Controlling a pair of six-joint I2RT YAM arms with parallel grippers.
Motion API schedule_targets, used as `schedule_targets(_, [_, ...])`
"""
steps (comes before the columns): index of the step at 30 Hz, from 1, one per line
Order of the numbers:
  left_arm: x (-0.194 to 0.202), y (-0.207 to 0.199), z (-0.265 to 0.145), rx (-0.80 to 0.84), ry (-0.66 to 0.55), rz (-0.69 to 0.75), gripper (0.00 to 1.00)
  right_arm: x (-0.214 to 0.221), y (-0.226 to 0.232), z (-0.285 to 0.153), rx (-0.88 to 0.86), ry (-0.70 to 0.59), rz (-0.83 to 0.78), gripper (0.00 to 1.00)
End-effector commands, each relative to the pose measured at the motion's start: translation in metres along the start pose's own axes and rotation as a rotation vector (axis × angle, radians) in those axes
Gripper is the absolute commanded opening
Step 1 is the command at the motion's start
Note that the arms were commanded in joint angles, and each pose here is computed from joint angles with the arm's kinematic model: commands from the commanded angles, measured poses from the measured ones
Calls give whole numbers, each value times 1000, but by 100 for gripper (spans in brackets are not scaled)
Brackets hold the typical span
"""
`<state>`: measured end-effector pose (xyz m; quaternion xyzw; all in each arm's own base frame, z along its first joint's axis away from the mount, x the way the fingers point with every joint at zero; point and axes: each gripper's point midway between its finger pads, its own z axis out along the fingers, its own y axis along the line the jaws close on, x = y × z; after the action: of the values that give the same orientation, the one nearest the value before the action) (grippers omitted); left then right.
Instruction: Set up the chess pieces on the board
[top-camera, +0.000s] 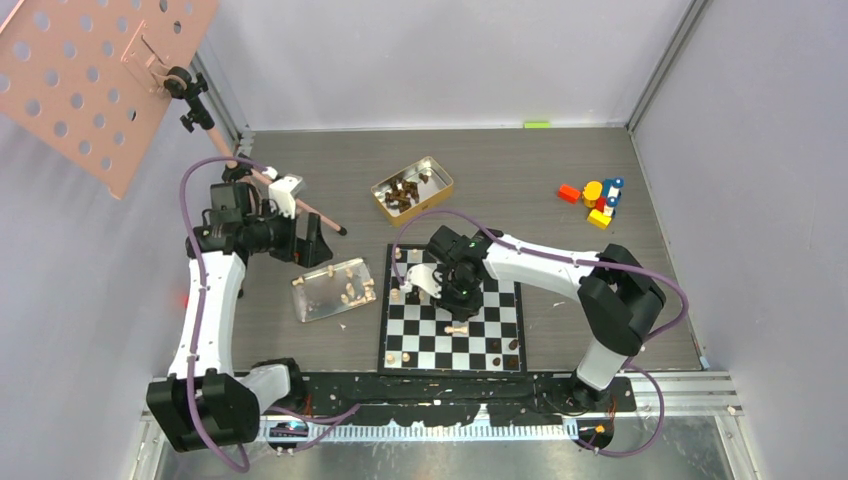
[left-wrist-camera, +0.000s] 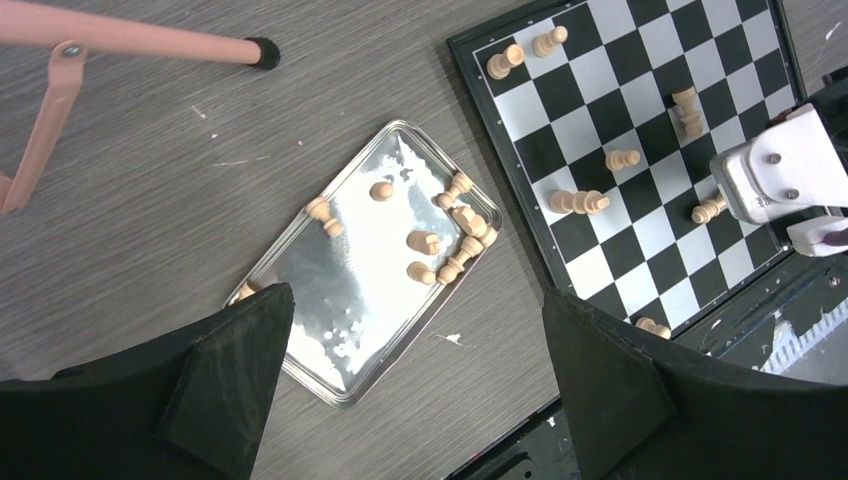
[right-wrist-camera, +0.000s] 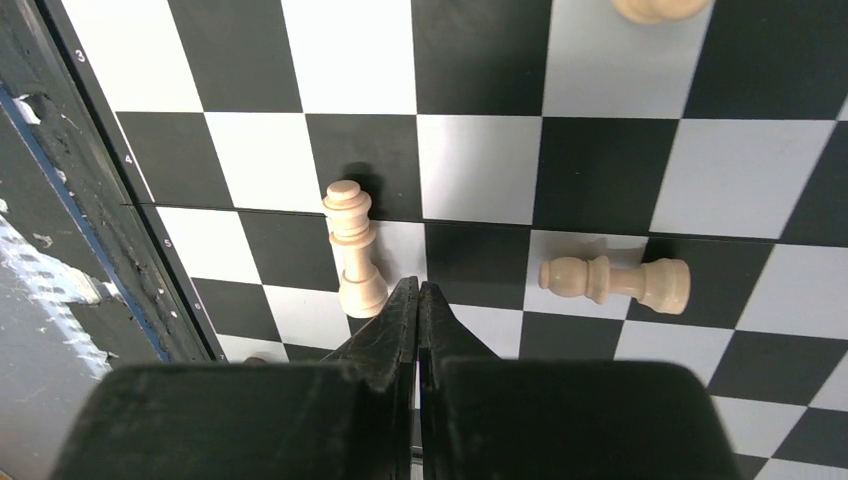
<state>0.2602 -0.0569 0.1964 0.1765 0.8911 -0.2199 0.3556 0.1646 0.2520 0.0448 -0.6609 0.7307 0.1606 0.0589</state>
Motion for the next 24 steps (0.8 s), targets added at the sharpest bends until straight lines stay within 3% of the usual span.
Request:
schedule_targets(1, [-23,-3,-3,-12,-52,96,99,-16,-9,-24,78,-53,27,5])
schedule_targets(9, [-22,-2,-1,-33,-65,109,99,-27,9,-33,-14,-119,86,45])
schedule_targets(15, [-17,3,-2,-72,-70,111,99,-39,12,-28,-58,-139,99,54])
schedule_targets(24, [-15,5,-3,-87,-68,118,99,-42,7,-7,-43,-91,77,54])
